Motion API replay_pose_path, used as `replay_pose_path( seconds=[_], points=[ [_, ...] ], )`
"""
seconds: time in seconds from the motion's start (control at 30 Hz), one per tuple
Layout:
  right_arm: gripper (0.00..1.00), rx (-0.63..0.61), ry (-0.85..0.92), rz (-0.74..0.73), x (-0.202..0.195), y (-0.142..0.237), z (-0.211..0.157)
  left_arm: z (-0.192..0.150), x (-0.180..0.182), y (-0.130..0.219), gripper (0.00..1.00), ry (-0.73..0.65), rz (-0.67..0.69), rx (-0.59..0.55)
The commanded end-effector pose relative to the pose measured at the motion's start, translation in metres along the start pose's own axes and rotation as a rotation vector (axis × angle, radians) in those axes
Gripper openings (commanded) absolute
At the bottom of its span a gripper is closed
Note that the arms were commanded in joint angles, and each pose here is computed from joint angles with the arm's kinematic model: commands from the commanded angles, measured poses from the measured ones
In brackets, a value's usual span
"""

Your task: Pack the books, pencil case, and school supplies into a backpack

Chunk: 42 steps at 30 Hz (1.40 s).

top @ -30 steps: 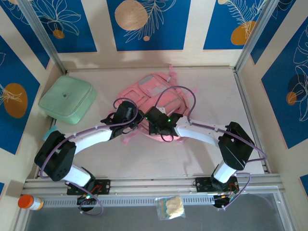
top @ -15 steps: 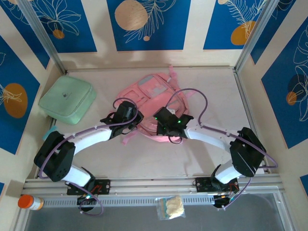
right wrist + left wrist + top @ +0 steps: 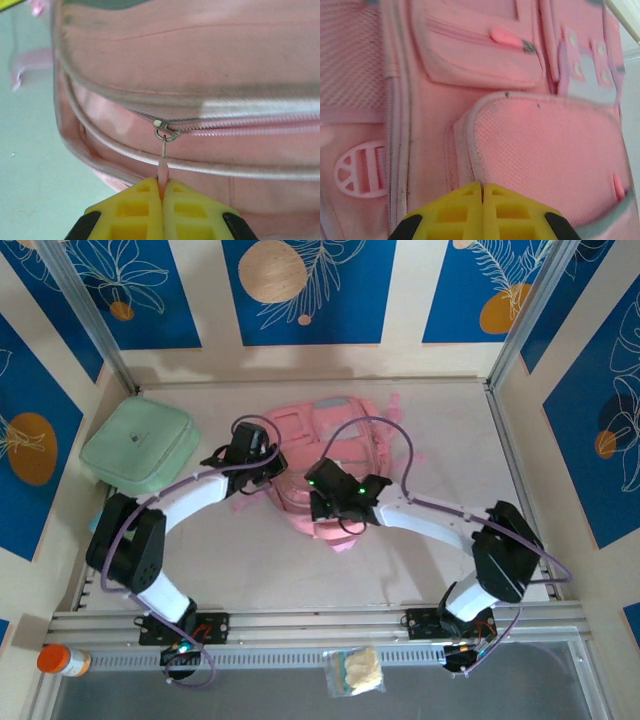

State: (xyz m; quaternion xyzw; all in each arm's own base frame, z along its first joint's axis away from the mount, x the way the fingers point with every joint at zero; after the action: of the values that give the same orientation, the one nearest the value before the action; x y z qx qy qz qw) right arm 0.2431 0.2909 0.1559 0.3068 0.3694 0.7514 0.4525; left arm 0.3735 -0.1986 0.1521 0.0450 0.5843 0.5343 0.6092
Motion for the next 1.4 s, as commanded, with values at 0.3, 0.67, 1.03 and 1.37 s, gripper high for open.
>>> replay_pose_path(
  seconds=[0.3, 0.67, 1.03, 1.37],
  points=[
    [0.0, 0.05, -0.027, 0.012, 0.013, -0.019, 0.001, -0.005, 0.014, 0.033, 0.35, 0.162, -0.114, -0.018],
    [0.0, 0.054, -0.043, -0.02, 0.01, -0.021, -0.001, -0.056, 0.01, 0.021, 0.49, 0.303, -0.083, -0.066],
    [0.0, 0.066, -0.029, -0.036, 0.013, -0.025, -0.007, -0.052, 0.02, 0.017, 0.17, 0.332, 0.011, -0.235],
    [0.0, 0.103, -0.003, -0.12, -0.011, -0.002, -0.023, -0.014, 0.041, 0.033, 0.0, 0.236, 0.09, -0.292]
  ],
)
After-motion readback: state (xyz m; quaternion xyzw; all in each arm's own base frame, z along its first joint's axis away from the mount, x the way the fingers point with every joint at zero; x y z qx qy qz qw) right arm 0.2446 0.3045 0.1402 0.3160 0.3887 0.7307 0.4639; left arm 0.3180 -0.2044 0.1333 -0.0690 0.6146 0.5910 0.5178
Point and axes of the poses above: each hand's point on the last joint's axis, 136 mm out from that joint toward the fingers, its own y axis back along the fingers, its own x axis along the line the jaws close on, z = x × y, the point moved 4 cm from there along y, back along the fingers, and after that the axes turned 9 degrees about y, right-handed, at the moved point
